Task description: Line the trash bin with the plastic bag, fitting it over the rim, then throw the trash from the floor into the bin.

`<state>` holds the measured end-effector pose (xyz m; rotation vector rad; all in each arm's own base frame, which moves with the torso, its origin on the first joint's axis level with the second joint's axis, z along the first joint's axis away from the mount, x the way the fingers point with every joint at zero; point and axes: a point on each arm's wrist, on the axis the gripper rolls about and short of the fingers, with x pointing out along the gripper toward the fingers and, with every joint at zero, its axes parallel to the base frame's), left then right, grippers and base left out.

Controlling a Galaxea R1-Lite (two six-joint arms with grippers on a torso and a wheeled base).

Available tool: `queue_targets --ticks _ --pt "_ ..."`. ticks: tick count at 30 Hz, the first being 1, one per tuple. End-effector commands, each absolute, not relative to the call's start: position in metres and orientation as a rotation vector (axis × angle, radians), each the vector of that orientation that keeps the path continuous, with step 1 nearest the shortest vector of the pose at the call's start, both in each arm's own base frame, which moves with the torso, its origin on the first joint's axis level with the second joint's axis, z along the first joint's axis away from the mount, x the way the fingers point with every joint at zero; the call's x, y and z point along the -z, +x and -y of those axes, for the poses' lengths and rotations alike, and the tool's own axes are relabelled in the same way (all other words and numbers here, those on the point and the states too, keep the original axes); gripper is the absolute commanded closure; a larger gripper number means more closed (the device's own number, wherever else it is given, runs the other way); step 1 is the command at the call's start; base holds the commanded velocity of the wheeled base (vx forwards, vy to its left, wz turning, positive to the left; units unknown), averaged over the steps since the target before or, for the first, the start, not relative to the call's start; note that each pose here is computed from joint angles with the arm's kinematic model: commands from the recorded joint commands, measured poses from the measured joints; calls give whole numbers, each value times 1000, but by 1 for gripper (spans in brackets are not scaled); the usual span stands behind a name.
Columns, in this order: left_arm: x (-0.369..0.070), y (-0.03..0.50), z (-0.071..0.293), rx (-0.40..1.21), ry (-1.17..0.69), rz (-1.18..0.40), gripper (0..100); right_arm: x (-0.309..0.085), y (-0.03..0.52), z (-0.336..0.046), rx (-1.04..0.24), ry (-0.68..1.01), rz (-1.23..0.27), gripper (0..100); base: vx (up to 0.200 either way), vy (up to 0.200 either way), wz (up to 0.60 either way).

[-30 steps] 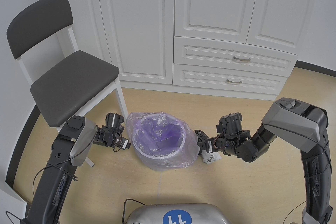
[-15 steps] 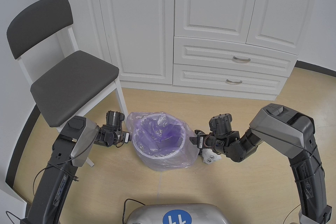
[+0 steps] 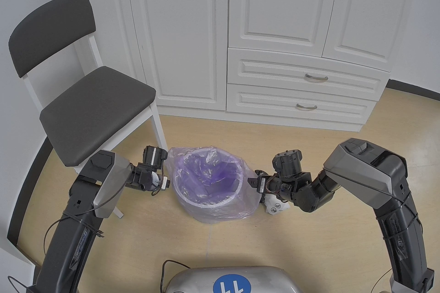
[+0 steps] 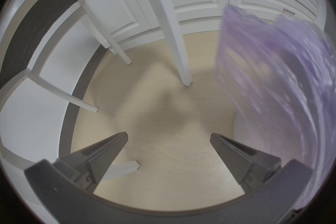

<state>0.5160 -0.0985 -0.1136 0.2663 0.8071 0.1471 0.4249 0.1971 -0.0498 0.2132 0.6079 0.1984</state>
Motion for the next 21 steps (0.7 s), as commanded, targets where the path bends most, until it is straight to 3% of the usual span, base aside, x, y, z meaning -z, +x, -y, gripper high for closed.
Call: queue_targets --ticks 1,6,21 --pt "96 514 90 -166 261 -805 0 49 425 -195 -196 215 -608 0 0 0 0" --pt "70 488 85 -155 275 -851 0 49 426 -190 -190 218 -611 0 0 0 0" --pt "-12 451 97 -84 243 -636 0 52 432 -183 -178 229 -608 0 0 0 0"
